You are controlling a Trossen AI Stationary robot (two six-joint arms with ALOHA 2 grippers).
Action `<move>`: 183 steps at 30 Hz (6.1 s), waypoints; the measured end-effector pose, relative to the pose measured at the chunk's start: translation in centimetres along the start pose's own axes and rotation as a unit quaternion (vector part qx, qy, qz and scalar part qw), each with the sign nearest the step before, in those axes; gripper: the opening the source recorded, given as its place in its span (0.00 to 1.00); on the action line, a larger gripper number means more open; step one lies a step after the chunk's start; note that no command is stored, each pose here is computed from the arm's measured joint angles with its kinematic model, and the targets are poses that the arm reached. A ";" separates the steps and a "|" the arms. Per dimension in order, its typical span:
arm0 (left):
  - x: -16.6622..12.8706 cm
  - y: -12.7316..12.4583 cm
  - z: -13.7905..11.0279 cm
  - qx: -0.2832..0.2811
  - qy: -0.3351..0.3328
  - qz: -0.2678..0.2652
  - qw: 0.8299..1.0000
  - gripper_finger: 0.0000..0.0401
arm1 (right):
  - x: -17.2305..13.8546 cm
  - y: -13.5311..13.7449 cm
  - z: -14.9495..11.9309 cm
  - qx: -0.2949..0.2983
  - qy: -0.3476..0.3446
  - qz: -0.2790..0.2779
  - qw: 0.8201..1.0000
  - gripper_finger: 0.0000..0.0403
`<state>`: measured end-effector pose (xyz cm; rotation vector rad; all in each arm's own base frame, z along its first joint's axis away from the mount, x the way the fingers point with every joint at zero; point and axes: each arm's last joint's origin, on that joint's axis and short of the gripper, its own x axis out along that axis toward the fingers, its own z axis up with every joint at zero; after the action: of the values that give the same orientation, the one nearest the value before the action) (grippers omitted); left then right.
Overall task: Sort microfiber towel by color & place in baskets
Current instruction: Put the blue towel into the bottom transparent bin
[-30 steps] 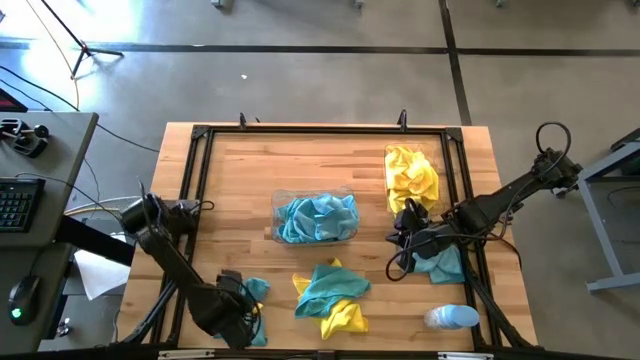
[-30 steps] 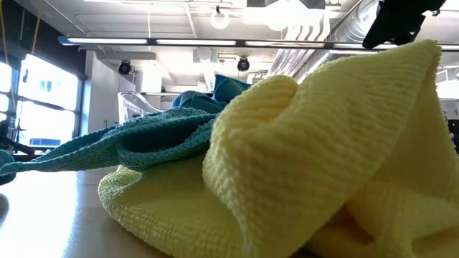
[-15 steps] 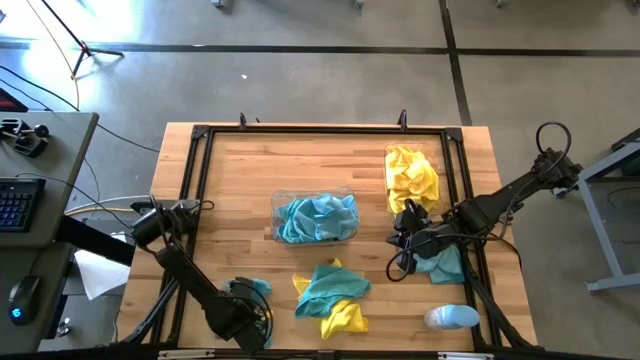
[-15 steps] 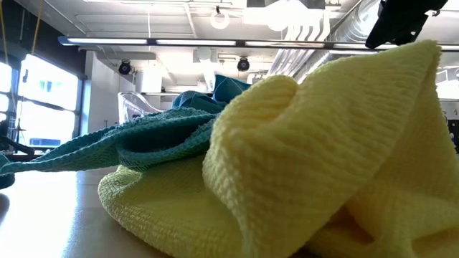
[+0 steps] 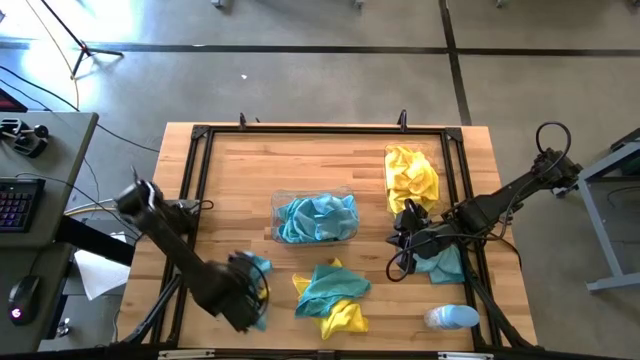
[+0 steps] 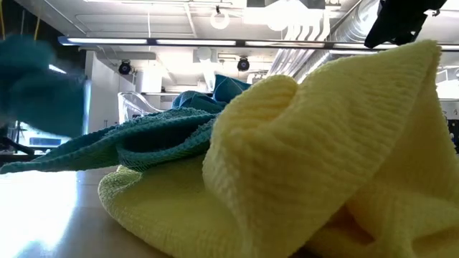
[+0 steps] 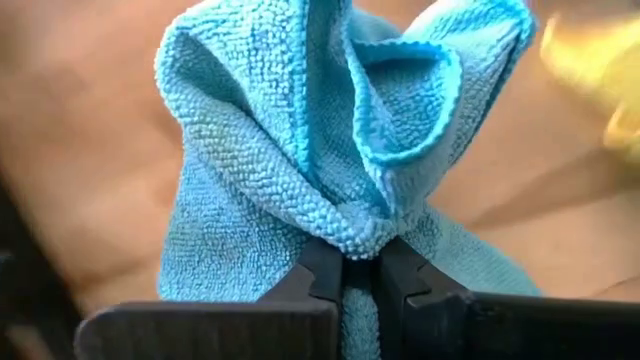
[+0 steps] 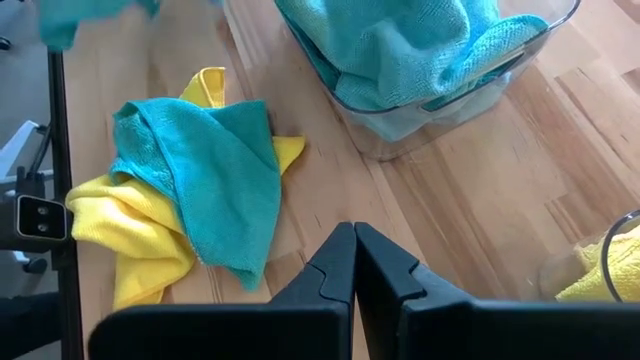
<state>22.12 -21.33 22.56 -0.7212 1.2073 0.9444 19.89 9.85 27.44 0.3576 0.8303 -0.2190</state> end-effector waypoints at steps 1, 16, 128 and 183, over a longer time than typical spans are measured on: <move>-1.2 0.7 0.7 0.001 -0.012 -0.001 1.000 0.01 | 0.0 0.0 0.0 0.002 -0.002 -0.001 1.000 0.00; -10.7 3.7 14.1 0.165 -0.229 -0.016 0.959 0.00 | 0.0 -0.2 0.3 0.049 -0.044 -0.031 0.997 0.00; -5.2 4.1 22.9 0.429 -0.114 -0.132 0.886 0.41 | 6.8 1.6 9.1 0.025 -0.164 0.014 0.986 0.00; -1.2 17.2 15.9 0.275 -0.201 -0.246 0.907 0.41 | 21.6 -0.4 17.2 -0.017 0.048 -0.031 0.998 0.00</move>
<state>13.64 -0.05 27.78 -0.3196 0.8030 0.2771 45.62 1.65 21.73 0.3119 0.9393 -0.2458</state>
